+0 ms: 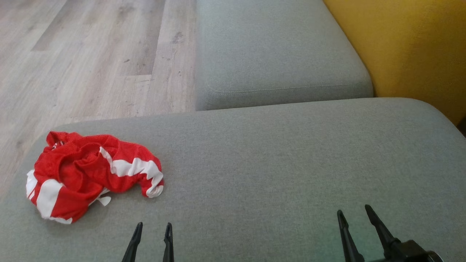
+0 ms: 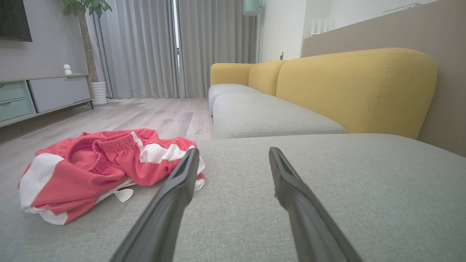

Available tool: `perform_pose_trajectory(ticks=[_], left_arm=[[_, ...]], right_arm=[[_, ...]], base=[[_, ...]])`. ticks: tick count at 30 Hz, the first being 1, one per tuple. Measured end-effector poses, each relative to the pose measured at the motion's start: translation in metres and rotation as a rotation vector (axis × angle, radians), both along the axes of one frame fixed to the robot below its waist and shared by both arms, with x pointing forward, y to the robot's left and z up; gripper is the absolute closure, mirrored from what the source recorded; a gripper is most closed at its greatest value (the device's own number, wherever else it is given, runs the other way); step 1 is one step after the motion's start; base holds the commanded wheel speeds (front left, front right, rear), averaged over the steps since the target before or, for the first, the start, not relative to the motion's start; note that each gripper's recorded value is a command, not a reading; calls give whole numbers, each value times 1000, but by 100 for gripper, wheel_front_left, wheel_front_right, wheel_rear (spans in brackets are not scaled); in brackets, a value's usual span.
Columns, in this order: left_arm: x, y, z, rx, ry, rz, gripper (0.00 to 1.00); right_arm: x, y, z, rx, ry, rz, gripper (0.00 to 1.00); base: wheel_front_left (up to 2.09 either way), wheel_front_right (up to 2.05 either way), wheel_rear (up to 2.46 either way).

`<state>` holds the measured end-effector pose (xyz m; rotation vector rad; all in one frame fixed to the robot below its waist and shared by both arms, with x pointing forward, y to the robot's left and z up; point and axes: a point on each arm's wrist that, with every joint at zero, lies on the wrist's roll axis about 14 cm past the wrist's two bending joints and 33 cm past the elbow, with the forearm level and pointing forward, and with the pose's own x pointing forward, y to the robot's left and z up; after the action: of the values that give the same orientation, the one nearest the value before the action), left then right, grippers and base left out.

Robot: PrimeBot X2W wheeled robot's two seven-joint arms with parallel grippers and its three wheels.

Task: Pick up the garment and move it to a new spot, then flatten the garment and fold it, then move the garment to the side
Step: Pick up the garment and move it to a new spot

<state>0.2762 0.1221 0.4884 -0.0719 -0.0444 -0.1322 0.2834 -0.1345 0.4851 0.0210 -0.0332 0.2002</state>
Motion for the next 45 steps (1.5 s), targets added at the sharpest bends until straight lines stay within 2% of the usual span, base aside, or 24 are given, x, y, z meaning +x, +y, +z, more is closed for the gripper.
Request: perform_pose_trajectory(ticks=[11,32,45], left_arm=[[-7,21,-5,-5,13,72,0],[-50,90,-18,-22,32,335,0],[-62,125,-11,-1,27,466,0]], right_arm=[[7,23,-1,-11,10,80,0],[25,96,-2,-41,32,338,0],[42,130,-2,-38,38,439,0]], base=[[0,0,0],[0,0,0],[0,0,0]])
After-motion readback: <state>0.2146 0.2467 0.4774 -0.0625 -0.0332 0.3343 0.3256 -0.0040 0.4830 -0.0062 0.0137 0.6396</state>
